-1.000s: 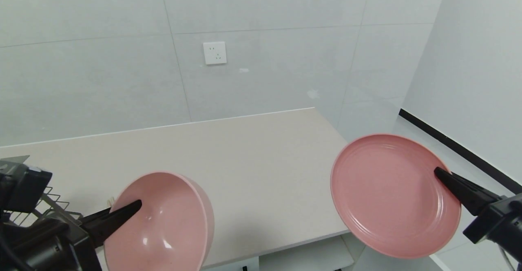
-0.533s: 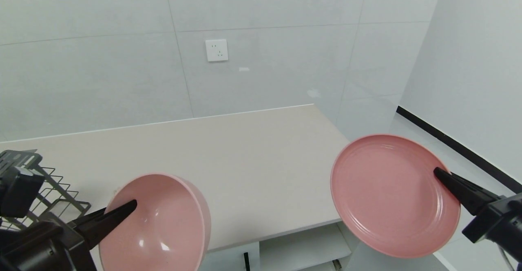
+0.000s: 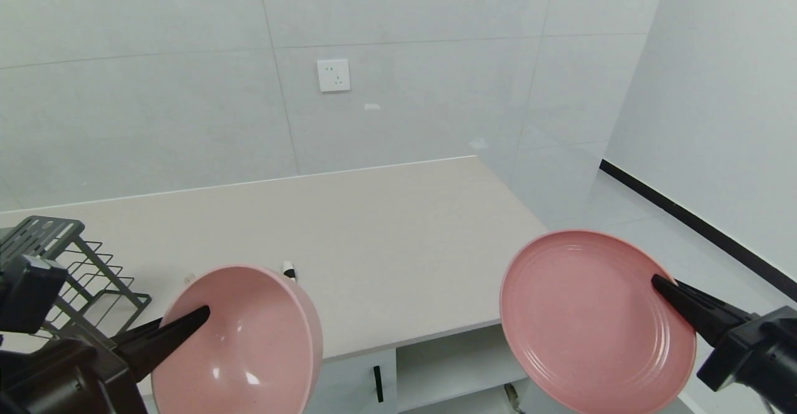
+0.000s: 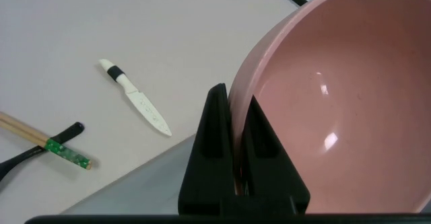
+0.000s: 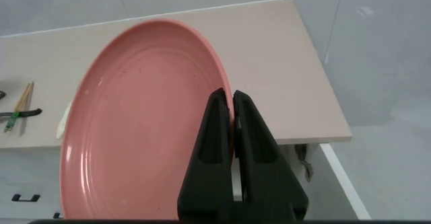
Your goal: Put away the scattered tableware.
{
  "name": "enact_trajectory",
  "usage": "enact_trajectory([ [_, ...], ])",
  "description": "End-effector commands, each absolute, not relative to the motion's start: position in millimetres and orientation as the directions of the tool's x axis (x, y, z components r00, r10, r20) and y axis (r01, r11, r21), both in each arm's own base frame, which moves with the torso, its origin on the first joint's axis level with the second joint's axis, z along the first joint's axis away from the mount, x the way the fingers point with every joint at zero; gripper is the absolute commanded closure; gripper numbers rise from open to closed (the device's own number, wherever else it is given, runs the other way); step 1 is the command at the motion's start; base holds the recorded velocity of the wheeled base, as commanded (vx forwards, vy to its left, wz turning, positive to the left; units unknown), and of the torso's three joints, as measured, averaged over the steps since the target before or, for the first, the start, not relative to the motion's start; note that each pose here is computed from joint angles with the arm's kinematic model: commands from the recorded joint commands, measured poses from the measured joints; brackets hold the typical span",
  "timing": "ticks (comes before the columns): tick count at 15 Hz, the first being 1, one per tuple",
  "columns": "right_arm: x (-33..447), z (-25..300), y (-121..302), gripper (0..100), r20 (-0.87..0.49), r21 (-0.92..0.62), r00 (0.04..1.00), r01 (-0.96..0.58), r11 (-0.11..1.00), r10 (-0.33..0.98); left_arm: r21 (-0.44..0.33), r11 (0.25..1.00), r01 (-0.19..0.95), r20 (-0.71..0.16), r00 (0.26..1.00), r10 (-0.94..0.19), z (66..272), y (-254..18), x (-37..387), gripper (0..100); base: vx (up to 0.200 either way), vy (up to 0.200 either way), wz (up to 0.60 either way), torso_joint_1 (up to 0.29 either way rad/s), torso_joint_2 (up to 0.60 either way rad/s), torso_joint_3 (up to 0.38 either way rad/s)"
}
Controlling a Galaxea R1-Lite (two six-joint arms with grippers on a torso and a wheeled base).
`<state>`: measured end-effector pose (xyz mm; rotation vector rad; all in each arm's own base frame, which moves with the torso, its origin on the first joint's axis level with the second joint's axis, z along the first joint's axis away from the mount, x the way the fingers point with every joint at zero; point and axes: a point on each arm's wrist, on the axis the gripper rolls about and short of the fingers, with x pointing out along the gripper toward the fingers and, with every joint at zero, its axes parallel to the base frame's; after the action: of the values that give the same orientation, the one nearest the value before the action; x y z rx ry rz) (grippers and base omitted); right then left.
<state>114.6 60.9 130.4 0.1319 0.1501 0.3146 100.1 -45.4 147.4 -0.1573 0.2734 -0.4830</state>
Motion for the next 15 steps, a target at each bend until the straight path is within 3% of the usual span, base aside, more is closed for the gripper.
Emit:
enact_trajectory([
  [1,113.4,130.9,60.4,100,-0.123,0.147,0.940,-0.300,0.942,0.319,-0.213,0.871,0.442,-0.218,0.848,-0.483,148.1,-46.1,100.3,100,0.000,-0.200,0.00,-0.002,0.00,0.002],
  [3,112.7,131.6,59.9,100,-0.119,0.147,0.940,-0.301,0.942,0.319,-0.212,0.870,0.445,-0.218,0.846,-0.486,148.1,-46.4,100.2,100,0.000,-0.200,0.00,0.000,0.00,0.005],
  [6,112.7,131.6,59.9,100,-0.119,0.145,0.940,-0.301,0.942,0.319,-0.212,0.867,0.452,-0.218,0.843,-0.492,147.3,-46.6,98.8,100,0.000,0.000,0.00,0.000,0.00,0.000],
  [10,112.8,131.6,59.8,100,-0.119,0.145,0.941,-0.300,0.943,0.317,-0.211,0.866,0.453,-0.218,0.842,-0.494,145.8,-46.0,97.4,100,-0.200,0.000,0.00,0.006,0.01,0.002],
  [15,113.2,130.7,59.6,100,-0.126,0.131,0.941,-0.296,0.946,0.313,-0.211,0.867,0.452,-0.224,0.841,-0.493,145.2,-46.1,97.5,100,0.000,0.000,0.00,0.000,0.00,0.000],
])
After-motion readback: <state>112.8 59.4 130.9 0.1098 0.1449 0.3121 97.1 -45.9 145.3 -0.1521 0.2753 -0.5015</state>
